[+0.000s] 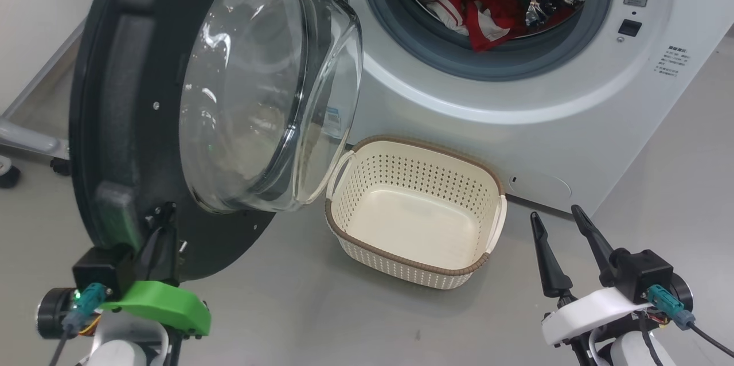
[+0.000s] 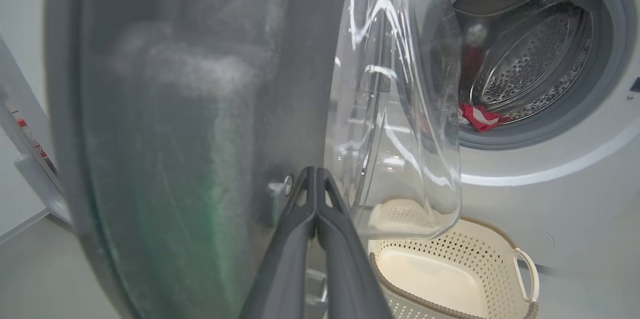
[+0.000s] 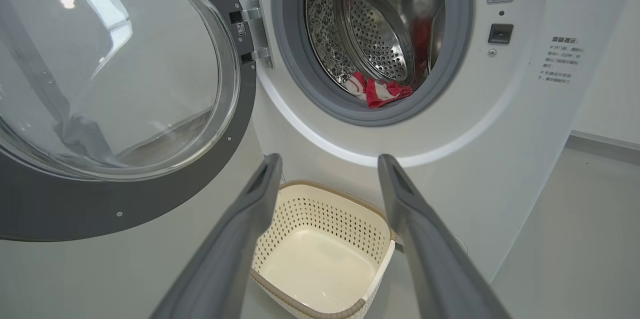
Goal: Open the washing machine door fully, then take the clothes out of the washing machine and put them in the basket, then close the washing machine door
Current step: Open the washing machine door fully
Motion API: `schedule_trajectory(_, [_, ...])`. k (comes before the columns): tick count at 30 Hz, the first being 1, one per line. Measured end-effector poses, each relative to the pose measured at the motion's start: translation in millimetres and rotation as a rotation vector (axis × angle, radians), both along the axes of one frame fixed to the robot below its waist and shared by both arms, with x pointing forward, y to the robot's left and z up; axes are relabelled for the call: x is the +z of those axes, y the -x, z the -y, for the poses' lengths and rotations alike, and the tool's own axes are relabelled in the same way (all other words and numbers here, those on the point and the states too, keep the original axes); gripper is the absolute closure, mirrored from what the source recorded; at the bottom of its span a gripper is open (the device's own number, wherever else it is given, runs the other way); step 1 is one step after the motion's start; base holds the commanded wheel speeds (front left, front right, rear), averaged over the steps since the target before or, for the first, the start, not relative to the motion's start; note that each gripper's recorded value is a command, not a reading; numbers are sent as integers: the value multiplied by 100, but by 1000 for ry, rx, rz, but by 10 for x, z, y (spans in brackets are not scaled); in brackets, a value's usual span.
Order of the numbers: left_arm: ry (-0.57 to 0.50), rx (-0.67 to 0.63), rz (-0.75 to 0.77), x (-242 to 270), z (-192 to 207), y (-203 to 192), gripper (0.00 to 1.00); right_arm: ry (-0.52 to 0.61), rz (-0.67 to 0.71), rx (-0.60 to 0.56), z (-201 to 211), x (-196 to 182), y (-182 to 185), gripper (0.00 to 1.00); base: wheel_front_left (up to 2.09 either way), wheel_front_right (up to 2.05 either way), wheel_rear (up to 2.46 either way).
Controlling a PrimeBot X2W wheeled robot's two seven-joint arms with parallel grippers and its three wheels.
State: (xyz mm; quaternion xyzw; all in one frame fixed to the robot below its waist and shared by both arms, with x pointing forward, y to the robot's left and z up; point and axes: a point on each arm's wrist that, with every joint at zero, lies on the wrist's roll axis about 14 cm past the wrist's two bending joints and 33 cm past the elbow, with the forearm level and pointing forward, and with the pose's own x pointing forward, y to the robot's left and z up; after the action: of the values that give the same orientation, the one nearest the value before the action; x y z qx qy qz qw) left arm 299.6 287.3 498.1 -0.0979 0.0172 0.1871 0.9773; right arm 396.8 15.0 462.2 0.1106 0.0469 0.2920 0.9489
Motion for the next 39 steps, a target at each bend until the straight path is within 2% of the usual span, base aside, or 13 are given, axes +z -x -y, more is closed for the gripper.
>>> schedule_trajectory(11, [-21,134,30,48,-481,-38,100,-4,4,-4,6,-10,-71,0,0,0,0])
schedule_trajectory(23, [-28,243,-8,-59,-873,1,100,12,1,-12,36,-72,-129,0,0,0,0])
schedule_trajectory(39, [-40,246,6,-56,-877,-57,100,18,5,-15,48,-71,-140,0,0,0,0])
